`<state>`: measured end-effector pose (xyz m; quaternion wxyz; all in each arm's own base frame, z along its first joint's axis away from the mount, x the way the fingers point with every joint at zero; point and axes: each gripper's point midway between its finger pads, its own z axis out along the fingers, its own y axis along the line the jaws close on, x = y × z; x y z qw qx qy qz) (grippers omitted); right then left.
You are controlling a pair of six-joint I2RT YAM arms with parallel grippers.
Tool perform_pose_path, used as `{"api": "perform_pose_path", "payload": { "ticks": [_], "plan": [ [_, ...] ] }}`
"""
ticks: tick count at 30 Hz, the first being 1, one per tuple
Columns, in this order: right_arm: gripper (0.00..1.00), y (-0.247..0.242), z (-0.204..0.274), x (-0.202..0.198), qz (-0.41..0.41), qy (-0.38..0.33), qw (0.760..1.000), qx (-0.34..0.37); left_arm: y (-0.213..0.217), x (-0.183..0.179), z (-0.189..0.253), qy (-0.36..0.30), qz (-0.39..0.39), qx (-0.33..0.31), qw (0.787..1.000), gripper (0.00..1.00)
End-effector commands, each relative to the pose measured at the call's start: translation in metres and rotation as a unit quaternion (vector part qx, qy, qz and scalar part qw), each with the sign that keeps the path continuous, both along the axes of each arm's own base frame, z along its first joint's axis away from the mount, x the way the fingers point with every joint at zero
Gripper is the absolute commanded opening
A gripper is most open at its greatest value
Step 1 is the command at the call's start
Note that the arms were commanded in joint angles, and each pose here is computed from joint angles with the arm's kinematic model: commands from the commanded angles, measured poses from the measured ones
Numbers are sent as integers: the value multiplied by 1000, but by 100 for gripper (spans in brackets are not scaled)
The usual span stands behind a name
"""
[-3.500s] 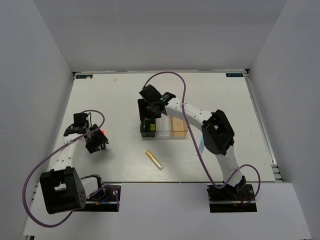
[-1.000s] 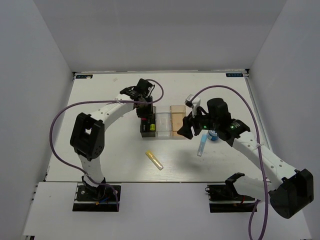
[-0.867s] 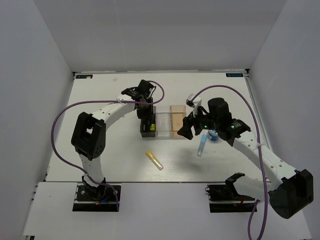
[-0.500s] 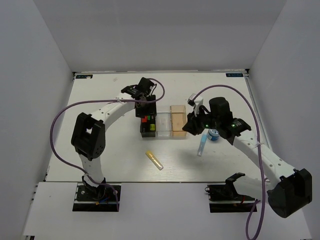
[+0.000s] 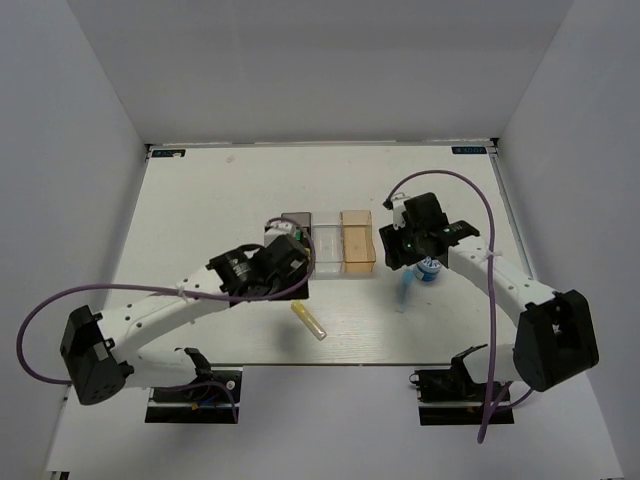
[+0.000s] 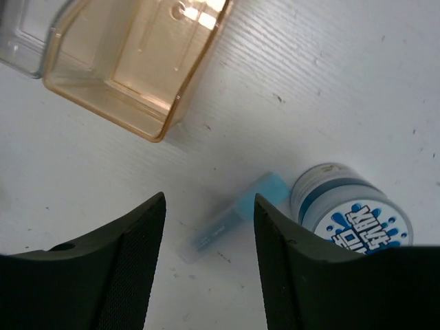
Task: Sort the stationery into containers
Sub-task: Pick up the pen from the center of the board.
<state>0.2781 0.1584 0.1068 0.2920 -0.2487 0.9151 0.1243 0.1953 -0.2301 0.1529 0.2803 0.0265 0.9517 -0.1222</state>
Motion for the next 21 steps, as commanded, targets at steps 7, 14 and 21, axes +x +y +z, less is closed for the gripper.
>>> {"api": "perform_pose_path", "payload": {
  "ticks": [7, 14, 21],
  "plan": [
    [58, -22, -34, -3, -114, 62, 990, -53, 4, -19, -51, 8, 111, 0, 994, 73],
    [56, -31, -52, -16, -152, 98, 982, -58, -15, -18, -81, 15, 123, 16, 992, 72],
    [56, -21, -51, -21, -149, 114, 982, -28, -24, -18, -108, 39, 146, 19, 988, 71]
  ]
}}
